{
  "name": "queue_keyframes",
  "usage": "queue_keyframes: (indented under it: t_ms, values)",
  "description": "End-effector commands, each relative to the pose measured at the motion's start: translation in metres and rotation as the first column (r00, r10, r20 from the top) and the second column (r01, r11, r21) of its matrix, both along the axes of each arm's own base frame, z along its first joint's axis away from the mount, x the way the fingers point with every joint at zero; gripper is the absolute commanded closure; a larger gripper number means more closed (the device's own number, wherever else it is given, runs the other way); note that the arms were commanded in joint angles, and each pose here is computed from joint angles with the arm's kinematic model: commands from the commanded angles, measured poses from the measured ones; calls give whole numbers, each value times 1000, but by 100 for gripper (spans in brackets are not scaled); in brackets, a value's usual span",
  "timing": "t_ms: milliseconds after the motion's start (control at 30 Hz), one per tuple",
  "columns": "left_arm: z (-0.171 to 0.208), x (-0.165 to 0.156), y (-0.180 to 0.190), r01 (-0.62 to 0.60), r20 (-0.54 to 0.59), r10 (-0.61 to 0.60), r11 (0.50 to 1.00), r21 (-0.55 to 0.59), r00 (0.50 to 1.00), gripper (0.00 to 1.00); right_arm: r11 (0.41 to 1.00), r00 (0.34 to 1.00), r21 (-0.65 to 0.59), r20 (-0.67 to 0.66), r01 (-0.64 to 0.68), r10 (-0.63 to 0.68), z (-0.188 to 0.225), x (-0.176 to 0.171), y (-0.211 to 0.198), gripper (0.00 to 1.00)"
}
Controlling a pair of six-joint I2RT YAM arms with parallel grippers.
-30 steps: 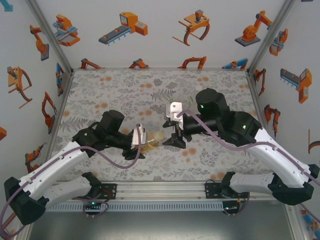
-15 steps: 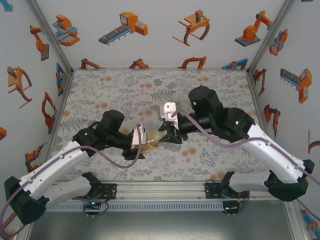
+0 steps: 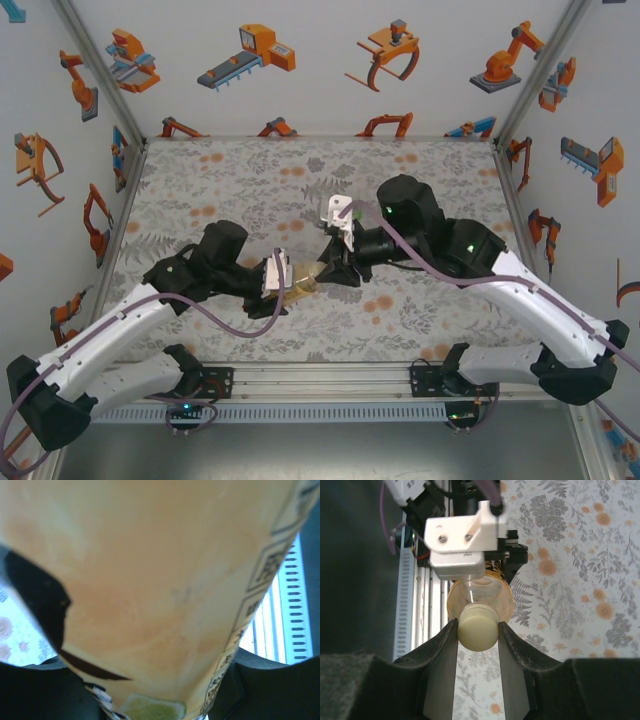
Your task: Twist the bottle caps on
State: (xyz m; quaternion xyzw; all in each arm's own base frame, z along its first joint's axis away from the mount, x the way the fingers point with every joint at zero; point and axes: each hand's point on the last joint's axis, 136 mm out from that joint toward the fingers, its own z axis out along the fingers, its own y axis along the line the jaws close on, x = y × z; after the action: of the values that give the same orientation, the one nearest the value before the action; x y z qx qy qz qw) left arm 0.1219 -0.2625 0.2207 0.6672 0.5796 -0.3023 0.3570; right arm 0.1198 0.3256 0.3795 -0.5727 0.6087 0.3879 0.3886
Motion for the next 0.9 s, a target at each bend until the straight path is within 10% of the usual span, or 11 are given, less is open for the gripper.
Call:
queue_keyframes:
  t_ms: [0,533,767,867]
  values:
    - [16,19,1,-91,96,95,995,-38,991,100,971,959,53,-179,233,-221,5,24,-2,95]
    - [15,61,18,-315,191,310,949,-6,931,100,630,294,-145,-790,763,-538,-50,81,-20,100]
    - [15,61,18,-315,194,311,949,-7,931,100,652,285,-161,-804,741,-522,-54,80,-12,100]
    - [16,58,17,-301,188,298,954,-12,936,100,676,346,-126,-783,726,-517,-45,77,-12,82]
